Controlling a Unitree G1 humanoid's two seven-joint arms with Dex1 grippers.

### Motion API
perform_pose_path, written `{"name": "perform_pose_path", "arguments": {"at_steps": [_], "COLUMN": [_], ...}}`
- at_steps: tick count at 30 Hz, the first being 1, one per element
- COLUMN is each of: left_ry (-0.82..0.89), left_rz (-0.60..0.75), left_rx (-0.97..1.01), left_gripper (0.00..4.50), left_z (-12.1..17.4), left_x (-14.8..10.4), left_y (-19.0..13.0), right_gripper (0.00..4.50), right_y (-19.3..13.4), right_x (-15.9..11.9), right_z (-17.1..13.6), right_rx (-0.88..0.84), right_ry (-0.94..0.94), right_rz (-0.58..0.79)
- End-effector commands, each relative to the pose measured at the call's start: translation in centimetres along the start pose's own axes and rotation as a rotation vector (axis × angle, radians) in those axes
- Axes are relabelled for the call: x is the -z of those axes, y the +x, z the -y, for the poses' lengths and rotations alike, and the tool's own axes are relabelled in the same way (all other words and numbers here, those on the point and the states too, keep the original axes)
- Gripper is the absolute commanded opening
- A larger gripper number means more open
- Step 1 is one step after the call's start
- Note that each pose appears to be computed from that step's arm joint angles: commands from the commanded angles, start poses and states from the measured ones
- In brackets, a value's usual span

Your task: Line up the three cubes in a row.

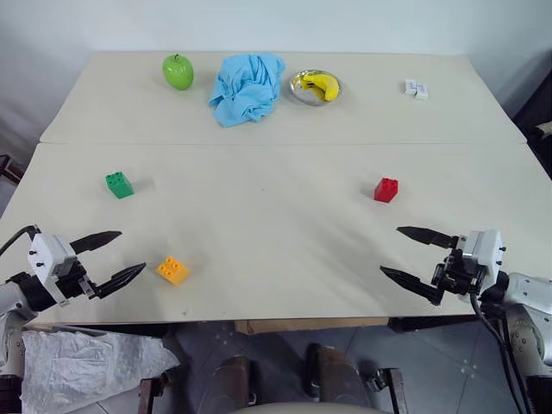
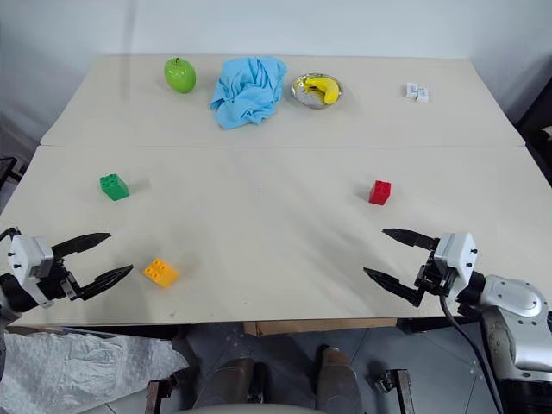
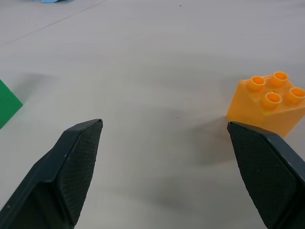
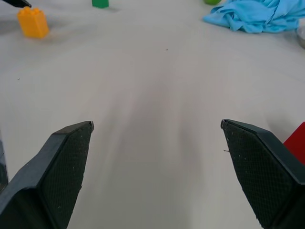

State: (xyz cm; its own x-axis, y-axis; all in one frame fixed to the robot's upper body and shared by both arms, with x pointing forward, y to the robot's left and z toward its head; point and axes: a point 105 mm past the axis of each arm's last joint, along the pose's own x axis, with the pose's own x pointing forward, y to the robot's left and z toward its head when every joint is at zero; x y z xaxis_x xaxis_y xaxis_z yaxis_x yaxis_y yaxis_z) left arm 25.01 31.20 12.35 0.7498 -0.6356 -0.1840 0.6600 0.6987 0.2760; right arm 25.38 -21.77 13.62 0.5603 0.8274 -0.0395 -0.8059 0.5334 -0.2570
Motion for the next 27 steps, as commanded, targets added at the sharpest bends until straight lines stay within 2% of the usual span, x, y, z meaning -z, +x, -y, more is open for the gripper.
{"name": "perform_pose_path", "arguments": {"at_steps": [1,4,7,9,12,15,16,20,22,24,27], "left_ry": [0.044,-0.020,-0.074,-0.053,0.010,0.043,0.052,0.068,0.055,0.020,-0.012], "left_rz": [-0.007,0.036,0.149,0.219,0.264,0.275,0.233,0.250,0.264,0.268,0.262], "left_rx": [-0.056,-0.084,-0.065,-0.028,0.124,0.254,0.294,0.363,0.376,0.400,0.411], "left_gripper": [4.46,4.46,4.46,4.46,4.46,4.46,4.46,4.46,4.46,4.46,4.46], "left_z": [-1.2,-1.9,-2.3,-2.0,0.3,2.4,3.0,3.8,4.1,4.7,5.0], "left_x": [-0.6,-1.1,-3.4,-5.3,-7.2,-8.1,-7.8,-8.9,-9.2,-9.1,-8.8], "left_y": [-1.2,-1.6,-0.8,0.6,4.1,7.2,8.1,10.4,11.3,12.1,12.4], "right_gripper": [4.50,4.50,4.50,4.50,4.50,4.50,4.50,4.50,4.50,4.50,4.50], "right_y": [0.2,0.2,-0.6,-1.5,-3.2,-5.5,-6.1,-8.0,-7.0,-4.7,-2.3], "right_x": [-0.6,-0.8,-1.5,-2.0,-2.4,-2.3,-2.3,-0.9,-0.7,-1.2,-1.2], "right_z": [-0.2,-0.2,0.9,1.0,1.5,2.1,2.2,2.6,2.3,2.5,3.3], "right_rx": [-0.006,0.009,0.131,0.214,0.385,0.575,0.629,0.822,0.778,0.733,0.725], "right_ry": [-0.034,-0.040,0.006,0.023,-0.003,-0.032,-0.038,0.084,0.081,0.099,0.144], "right_rz": [0.024,0.034,0.066,0.087,0.089,0.059,0.056,0.010,-0.004,0.007,-0.066]}}
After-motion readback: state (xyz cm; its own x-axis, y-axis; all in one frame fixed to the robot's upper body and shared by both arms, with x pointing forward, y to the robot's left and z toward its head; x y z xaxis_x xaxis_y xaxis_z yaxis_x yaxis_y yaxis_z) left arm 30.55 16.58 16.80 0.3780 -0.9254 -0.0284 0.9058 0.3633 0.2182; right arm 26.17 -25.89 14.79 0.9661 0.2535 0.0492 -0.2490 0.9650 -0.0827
